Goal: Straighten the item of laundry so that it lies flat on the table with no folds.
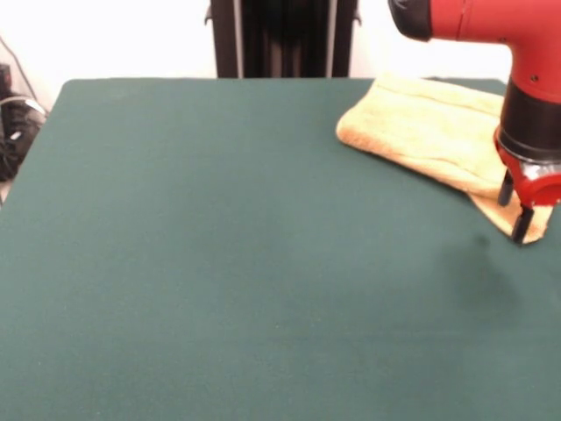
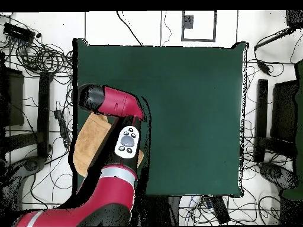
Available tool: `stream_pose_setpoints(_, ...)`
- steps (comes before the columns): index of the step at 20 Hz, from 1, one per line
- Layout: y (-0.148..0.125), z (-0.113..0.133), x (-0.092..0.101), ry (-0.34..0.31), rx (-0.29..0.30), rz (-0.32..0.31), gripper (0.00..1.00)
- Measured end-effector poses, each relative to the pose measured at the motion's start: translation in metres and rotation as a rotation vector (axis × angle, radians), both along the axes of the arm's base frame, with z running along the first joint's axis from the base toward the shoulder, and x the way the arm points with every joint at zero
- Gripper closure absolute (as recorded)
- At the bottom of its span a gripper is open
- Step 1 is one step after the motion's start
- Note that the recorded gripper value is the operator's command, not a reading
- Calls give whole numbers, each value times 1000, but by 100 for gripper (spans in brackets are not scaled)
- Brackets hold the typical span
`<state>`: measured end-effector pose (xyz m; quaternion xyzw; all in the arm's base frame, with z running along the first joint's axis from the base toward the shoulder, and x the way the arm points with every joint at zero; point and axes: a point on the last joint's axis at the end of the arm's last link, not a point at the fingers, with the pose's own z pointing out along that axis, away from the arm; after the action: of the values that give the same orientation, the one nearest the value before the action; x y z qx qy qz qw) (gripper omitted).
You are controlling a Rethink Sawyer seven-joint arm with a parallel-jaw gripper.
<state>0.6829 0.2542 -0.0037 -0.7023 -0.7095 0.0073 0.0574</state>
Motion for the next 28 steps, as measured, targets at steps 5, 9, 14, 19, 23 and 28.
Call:
stream_pose_setpoints(5,7,0,-1,5,22,-15,0)
stream_pose_setpoints(9,9,-1,-1,8,29,-21,0)
stream_pose_setpoints(14,12,-4,-4,16,38,-23,0)
stream_pose_setpoints(19,16,-11,-6,16,44,-27,0)
stream_pose_setpoints(23,15,-24,-7,-6,32,-32,0)
stream_pose_setpoints(28,14,-46,-11,-36,10,-35,0)
